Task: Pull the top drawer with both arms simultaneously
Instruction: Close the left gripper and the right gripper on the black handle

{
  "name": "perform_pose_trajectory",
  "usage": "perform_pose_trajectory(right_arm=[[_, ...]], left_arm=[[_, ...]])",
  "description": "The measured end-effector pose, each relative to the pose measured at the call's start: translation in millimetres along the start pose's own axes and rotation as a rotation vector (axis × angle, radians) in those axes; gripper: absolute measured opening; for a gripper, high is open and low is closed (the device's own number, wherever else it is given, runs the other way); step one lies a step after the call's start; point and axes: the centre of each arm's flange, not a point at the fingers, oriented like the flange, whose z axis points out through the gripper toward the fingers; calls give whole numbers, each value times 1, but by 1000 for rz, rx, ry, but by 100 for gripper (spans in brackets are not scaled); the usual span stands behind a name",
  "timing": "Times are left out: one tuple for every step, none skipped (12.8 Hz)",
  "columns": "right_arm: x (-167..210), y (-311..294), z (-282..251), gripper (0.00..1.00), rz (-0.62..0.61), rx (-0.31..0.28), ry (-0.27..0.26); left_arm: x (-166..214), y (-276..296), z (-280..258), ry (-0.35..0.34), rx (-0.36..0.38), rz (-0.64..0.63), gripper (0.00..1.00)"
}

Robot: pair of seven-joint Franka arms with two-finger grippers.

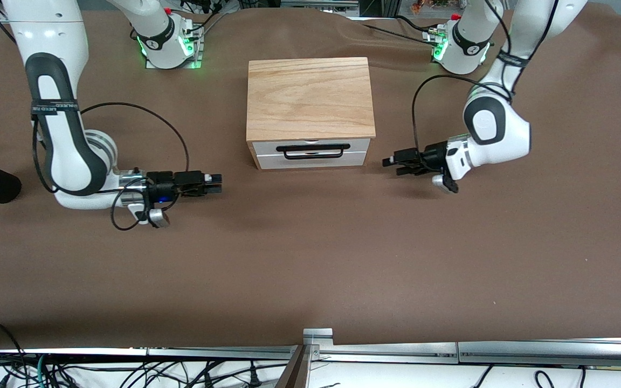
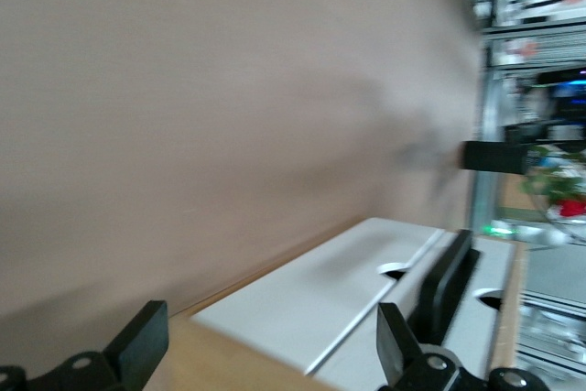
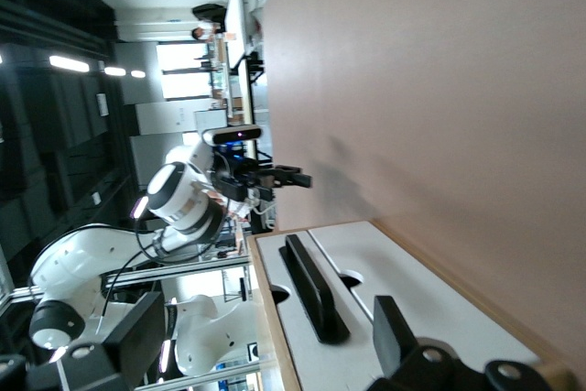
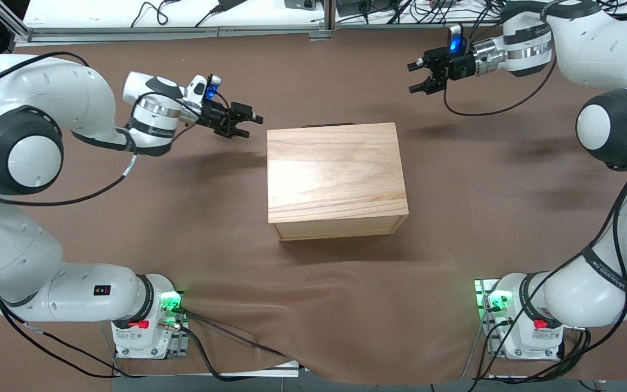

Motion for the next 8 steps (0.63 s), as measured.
perform_pose_trajectory(right_arm=[[-6,4,16,100,-20,25,0],[-12,9,30,100,-34,41,-11],[-17,14,43,100,-39,49,-31],[-22,18,57,100,-43,54,-54],[-26,23,71,100,-56,58,-75],[-30,29,83,100,-71,65,-94],[-34,35,94,100,-81,75,-107],[-37,40,103,100,-90,89,-109]], left_arm=[[-6,6,16,25,-70,11,100],[-10,16,28,45,-136,17,100],[-14,25,39,60,-197,20,100],[-18,33,48,68,-242,28,100],[-22,37,54,70,-265,39,100],[-24,38,58,67,-274,45,100],[-24,37,60,64,-278,48,100],[-23,35,61,62,-281,46,100]])
